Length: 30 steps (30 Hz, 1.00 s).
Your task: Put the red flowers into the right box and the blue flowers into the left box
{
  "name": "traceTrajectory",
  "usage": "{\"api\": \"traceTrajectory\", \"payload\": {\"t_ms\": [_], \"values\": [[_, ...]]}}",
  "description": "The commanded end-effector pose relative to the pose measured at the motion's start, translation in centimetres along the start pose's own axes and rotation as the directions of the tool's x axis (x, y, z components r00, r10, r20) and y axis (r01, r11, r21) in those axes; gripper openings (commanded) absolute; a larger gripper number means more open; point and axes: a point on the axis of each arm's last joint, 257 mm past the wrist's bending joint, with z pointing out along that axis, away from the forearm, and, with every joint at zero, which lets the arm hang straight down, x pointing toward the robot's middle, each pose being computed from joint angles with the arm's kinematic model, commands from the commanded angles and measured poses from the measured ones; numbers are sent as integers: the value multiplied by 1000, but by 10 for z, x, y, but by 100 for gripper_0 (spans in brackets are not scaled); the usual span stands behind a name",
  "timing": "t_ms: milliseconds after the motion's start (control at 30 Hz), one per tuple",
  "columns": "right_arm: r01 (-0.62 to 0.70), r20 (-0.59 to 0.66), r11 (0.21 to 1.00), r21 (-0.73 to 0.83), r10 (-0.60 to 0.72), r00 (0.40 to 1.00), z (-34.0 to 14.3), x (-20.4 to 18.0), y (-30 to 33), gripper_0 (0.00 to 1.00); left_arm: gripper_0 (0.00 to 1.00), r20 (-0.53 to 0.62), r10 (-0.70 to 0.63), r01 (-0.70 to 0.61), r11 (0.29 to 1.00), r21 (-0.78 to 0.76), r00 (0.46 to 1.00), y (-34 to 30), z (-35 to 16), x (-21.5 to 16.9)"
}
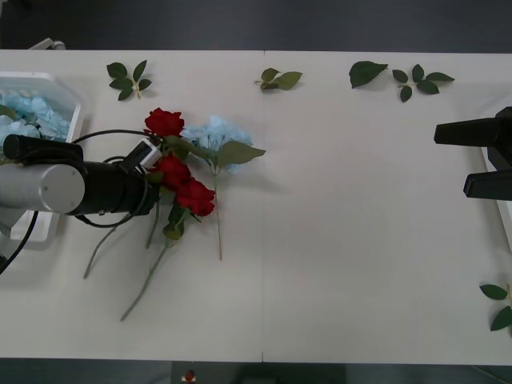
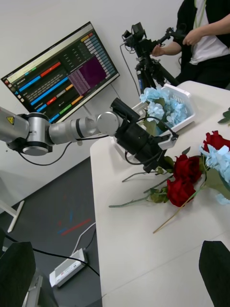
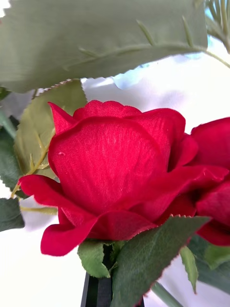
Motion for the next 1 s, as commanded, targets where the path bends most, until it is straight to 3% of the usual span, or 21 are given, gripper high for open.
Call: {"api": "traceTrajectory", "payload": {"t_ms": [33,300,600,767,1000], "values": [[48,-13,999,-4,-48,999,-3,-6,3,100,0,18,-24,24,1000,2,1000,27,-38,-26],[48,-13,999,-4,-48,999,-3,-6,3,100,0,-20,-65,66,997,41,998,44,-74,-18],[48,-13,999,-4,-48,999,-3,-6,3,100,0,-12,-47,46,997,-57,999,79,-133,-18],[48,-13,999,-4,-48,999,-3,-6,3,100,0,4,-98,98,990,-106,995,81,-154,-17],[48,-13,999,-4,-48,999,-3,-6,3,100,0,173,-148,140,988,60,974,27,-150,-65]]}}
